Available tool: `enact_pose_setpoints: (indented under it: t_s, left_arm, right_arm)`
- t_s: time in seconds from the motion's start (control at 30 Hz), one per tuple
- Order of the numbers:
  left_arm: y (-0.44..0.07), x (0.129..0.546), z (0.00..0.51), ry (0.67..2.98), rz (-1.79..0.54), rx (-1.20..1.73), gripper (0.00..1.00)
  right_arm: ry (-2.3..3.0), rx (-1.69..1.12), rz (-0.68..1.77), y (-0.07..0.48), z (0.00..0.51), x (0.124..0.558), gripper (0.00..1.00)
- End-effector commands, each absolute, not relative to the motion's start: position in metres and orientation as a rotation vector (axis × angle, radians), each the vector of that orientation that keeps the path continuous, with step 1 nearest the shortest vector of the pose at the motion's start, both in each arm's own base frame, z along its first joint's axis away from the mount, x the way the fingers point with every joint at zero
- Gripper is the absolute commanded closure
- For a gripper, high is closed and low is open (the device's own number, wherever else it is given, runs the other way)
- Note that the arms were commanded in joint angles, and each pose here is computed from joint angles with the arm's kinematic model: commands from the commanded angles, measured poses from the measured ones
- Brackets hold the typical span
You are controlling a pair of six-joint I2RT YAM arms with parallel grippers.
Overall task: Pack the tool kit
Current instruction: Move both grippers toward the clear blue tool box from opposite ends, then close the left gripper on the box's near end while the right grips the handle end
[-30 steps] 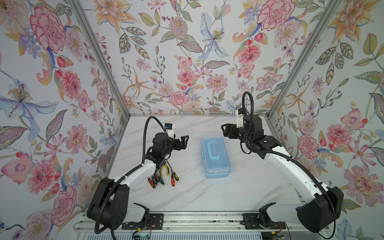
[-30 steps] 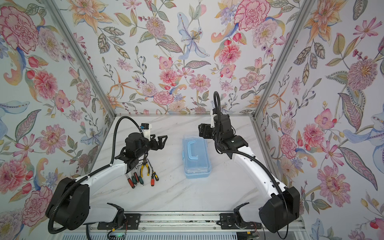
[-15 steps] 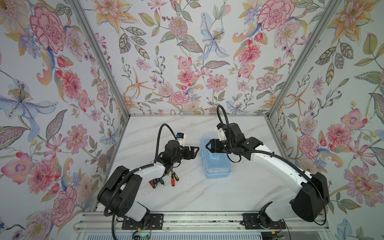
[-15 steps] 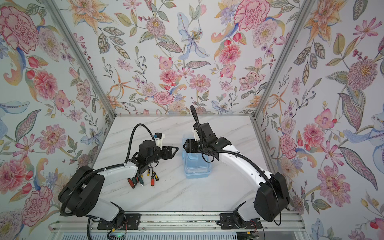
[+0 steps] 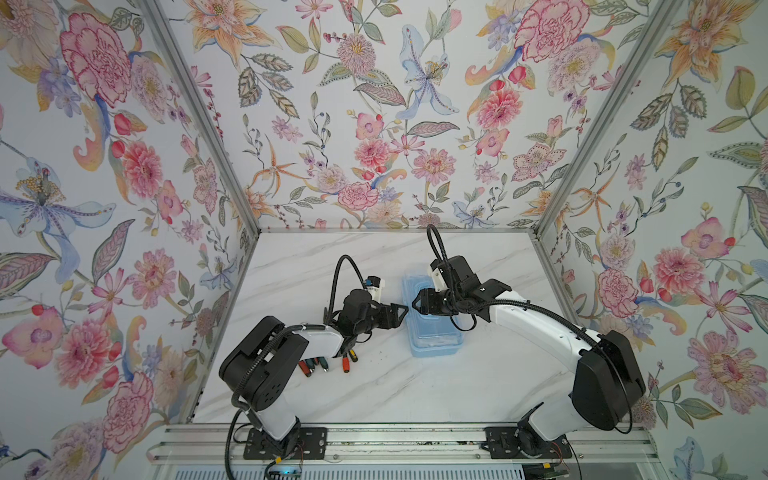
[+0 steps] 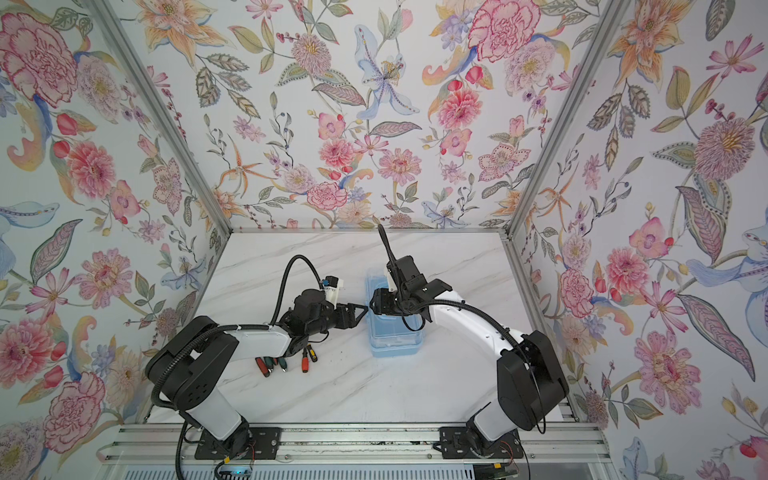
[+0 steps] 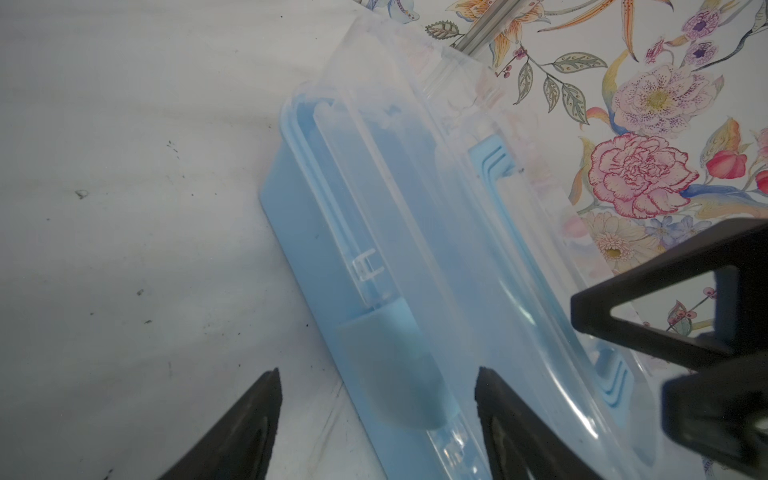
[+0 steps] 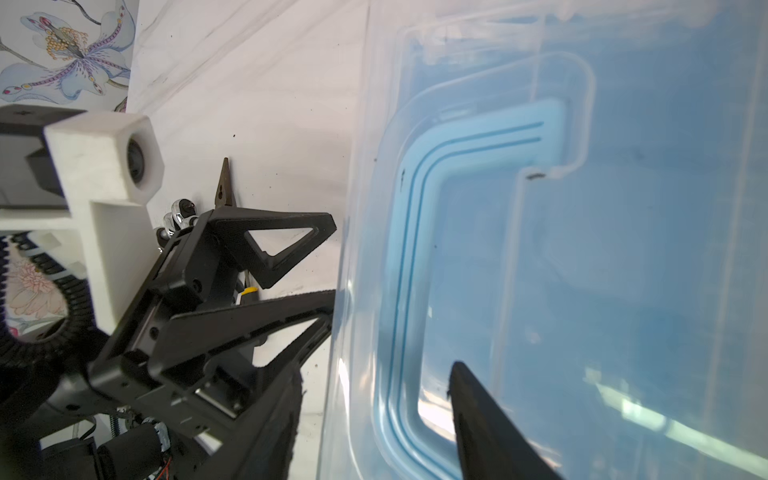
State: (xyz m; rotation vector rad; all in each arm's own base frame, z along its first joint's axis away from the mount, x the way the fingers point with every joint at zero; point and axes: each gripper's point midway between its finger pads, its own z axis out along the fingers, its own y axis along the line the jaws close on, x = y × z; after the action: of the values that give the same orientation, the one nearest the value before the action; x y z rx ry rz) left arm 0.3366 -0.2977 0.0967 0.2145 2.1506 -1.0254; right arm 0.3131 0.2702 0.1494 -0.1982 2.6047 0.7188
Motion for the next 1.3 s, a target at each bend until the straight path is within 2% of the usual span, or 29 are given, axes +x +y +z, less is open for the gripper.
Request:
enact_pose_setpoints:
  t_s: [0.0,0.27,0.47,0.63,0.8,0.93,1.03,1.07,1.2,1.27]
  left_arm:
    - [-0.302,0.335,0.090,2.152,-1.025,0.218,0.23]
    - [-0.305,0.339,0.089,2.153,-1.010,0.231,0.24]
    - [-0.315,0.347,0.098,2.126,-1.031,0.258,0.24]
    - [-0.323,0.356,0.110,2.094,-1.035,0.275,0.24]
    - [-0.324,0.359,0.118,2.076,-1.041,0.270,0.24]
    - [-0.321,0.353,0.120,2.075,-1.051,0.266,0.24]
    - [-0.317,0.345,0.121,2.074,-1.064,0.269,0.24]
    - [-0.316,0.344,0.120,2.074,-1.066,0.266,0.24]
    - [-0.311,0.333,0.124,2.058,-1.100,0.264,0.24]
    - [-0.310,0.328,0.127,2.042,-1.127,0.258,0.23]
  right_arm:
    - [2.650,-0.147,0.694,0.264,0.131,0.315,0.42]
    - [2.698,-0.144,0.806,0.276,0.114,0.315,0.41]
    - [2.729,-0.157,1.099,0.295,0.101,0.303,0.41]
    - [2.662,-0.121,1.466,0.311,0.105,0.294,0.42]
    - [2.631,-0.094,1.441,0.301,0.109,0.301,0.49]
    - [2.586,-0.082,1.471,0.292,0.115,0.306,0.70]
    - [2.559,-0.069,1.491,0.285,0.118,0.309,0.73]
    - [2.553,-0.066,1.497,0.283,0.118,0.310,0.79]
    - [2.522,-0.077,1.516,0.278,0.123,0.311,0.90]
    - [2.496,-0.087,1.549,0.278,0.126,0.312,1.00]
